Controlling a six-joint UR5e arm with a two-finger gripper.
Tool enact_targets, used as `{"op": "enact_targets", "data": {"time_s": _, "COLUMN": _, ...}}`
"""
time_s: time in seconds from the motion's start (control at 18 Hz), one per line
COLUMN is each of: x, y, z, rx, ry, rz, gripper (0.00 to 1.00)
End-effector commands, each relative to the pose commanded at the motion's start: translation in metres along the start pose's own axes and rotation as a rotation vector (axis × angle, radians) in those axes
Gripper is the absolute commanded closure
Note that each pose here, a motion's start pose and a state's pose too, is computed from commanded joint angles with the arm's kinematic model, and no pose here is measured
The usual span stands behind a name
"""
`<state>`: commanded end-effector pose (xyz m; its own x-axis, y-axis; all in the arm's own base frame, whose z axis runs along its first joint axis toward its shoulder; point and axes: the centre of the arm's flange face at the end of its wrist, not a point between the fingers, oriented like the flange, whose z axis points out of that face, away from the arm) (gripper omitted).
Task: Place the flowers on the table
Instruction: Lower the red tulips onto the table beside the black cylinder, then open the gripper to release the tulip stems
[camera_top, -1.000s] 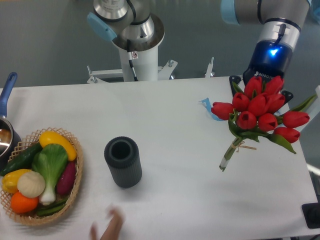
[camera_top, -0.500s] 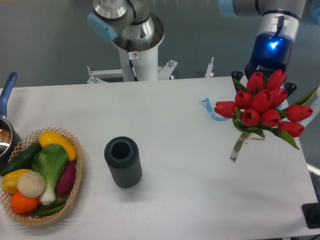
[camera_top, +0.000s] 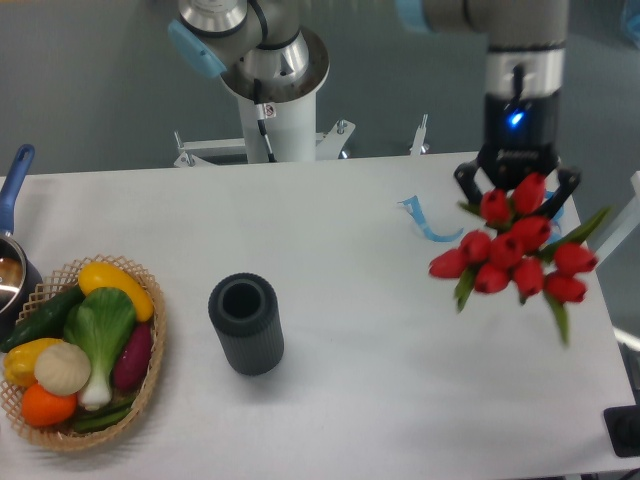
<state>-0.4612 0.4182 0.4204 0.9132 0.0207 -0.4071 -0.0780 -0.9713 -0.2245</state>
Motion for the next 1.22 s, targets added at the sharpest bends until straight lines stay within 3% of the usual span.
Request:
{"op": "enact_targets", "data": {"time_s": 0.17, "x": 0.031, "y": -0.022, "z": 0.043, "rx": -0.156, "ry": 0.002, "rz": 0.103, "gripper": 0.71}}
{"op": "enact_targets", "data": {"time_s": 0.39, "x": 0.067, "y": -0.043, "z": 0.123, "rx": -0.293, "ry": 0.056, "rz": 0.261, "gripper": 0.72}}
{"op": "enact_targets", "data": {"time_s": 0.56, "x": 0.074, "y": -0.045, "z": 0.167, "rx": -0.331, "ry": 0.096, "rz": 0.287, "gripper": 0.72}}
{"op": "enact_targets", "data": {"time_s": 0.89, "x": 0.093, "y": -0.056, "z": 0.206, "rx": -0.342, "ry": 0.13, "rz": 0.309, "gripper": 0.7}}
{"op": "enact_targets", "data": {"time_s": 0.94, "x": 0.092, "y": -0.057, "z": 0.206, "rx": -0.336, "ry": 0.13, "rz": 0.307, "gripper": 0.65}}
{"op": "enact_targets", "data": {"time_s": 1.0, "x": 0.091, "y": -0.058, "z": 0.204, "rx": -0.335, "ry": 0.128, "rz": 0.308, "gripper": 0.47}}
{"op": "enact_targets", "data": {"time_s": 1.06, "x": 0.091, "y": -0.058, "z": 0.203, "rx": -0.331, "ry": 0.127, "rz": 0.317, "gripper": 0.15}}
{"op": "enact_targets", "data": {"time_s": 1.11, "x": 0.09, "y": -0.059, "z": 0.202, "rx": -0.33, "ry": 0.125, "rz": 0.316, "gripper": 0.04}}
{"op": "enact_targets", "data": {"time_s": 1.22, "x": 0.08, "y": -0.065, "z": 0.186, "rx": -0.31, "ry": 0.089, "rz": 0.306, "gripper": 0.0}}
